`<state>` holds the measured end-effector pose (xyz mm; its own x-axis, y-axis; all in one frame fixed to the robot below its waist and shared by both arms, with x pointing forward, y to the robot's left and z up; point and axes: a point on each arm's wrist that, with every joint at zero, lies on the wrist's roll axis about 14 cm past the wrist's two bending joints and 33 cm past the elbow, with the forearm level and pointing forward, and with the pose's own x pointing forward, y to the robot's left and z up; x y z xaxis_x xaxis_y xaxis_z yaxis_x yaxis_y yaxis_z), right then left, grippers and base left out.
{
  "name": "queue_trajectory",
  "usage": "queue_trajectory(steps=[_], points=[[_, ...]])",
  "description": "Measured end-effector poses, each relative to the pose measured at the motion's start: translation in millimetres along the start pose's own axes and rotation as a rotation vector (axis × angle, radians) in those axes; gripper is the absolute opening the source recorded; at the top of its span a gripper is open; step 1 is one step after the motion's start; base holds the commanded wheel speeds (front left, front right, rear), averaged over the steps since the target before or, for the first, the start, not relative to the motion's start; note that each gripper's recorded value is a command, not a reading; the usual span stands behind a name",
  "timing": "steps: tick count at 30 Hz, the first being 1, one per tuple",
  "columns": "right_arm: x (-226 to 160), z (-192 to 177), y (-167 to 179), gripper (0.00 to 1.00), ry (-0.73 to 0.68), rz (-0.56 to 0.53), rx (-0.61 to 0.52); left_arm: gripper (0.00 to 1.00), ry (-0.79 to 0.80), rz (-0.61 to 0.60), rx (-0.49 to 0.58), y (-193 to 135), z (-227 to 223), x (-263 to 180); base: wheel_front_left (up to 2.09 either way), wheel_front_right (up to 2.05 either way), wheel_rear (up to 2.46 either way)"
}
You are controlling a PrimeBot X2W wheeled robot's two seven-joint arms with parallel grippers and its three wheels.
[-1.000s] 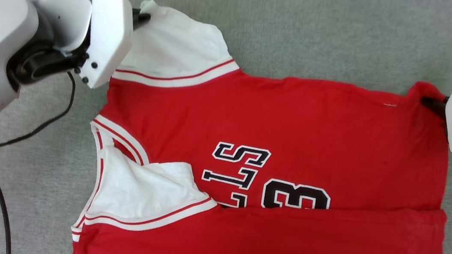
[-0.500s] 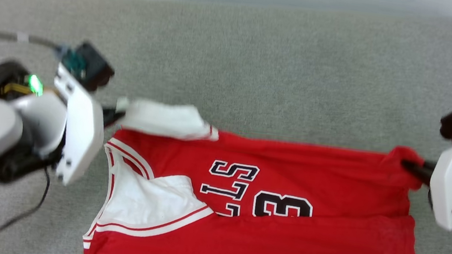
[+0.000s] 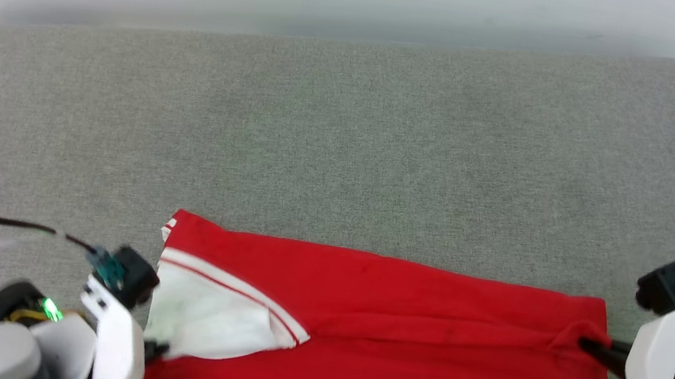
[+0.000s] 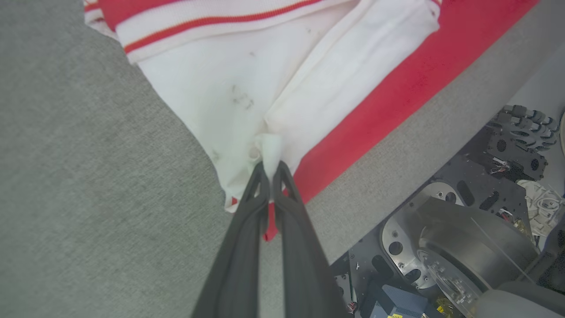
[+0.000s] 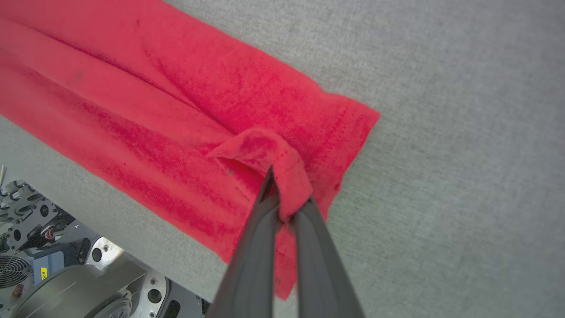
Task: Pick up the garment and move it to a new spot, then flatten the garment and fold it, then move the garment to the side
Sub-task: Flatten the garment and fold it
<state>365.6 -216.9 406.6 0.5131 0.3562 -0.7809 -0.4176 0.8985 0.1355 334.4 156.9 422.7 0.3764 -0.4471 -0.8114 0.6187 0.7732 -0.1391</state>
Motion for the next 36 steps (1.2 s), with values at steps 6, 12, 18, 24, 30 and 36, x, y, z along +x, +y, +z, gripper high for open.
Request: queue_trajectory(steps=[6,12,18,24,30,36], points=[[15,-24,6,0.00,0.053,0.013,0.044,0.00,0.069,-0.040,-0.056,-12,-28,19,0.00,0.00,0.00],[15,-13,5,1.00,-0.019,0.000,0.046,1.00,-0.018,0.011,-0.046,-3,-12,18,0.00,0.00,0.00],[-8,41,4,1.00,-0.272,-0.005,0.055,1.00,-0.289,0.127,-0.042,17,42,-10,0.00,0.00,0.00],[-35,72,-22,1.00,-0.469,-0.077,0.088,1.00,-0.581,0.263,-0.038,33,89,-39,0.00,0.00,0.00],[-34,49,-43,1.00,-0.454,-0.133,0.200,1.00,-0.771,0.430,-0.062,47,98,-50,0.00,0.00,0.00],[-21,9,-46,1.00,-0.338,-0.139,0.320,1.00,-0.849,0.573,-0.085,54,97,-57,0.00,0.00,0.00]])
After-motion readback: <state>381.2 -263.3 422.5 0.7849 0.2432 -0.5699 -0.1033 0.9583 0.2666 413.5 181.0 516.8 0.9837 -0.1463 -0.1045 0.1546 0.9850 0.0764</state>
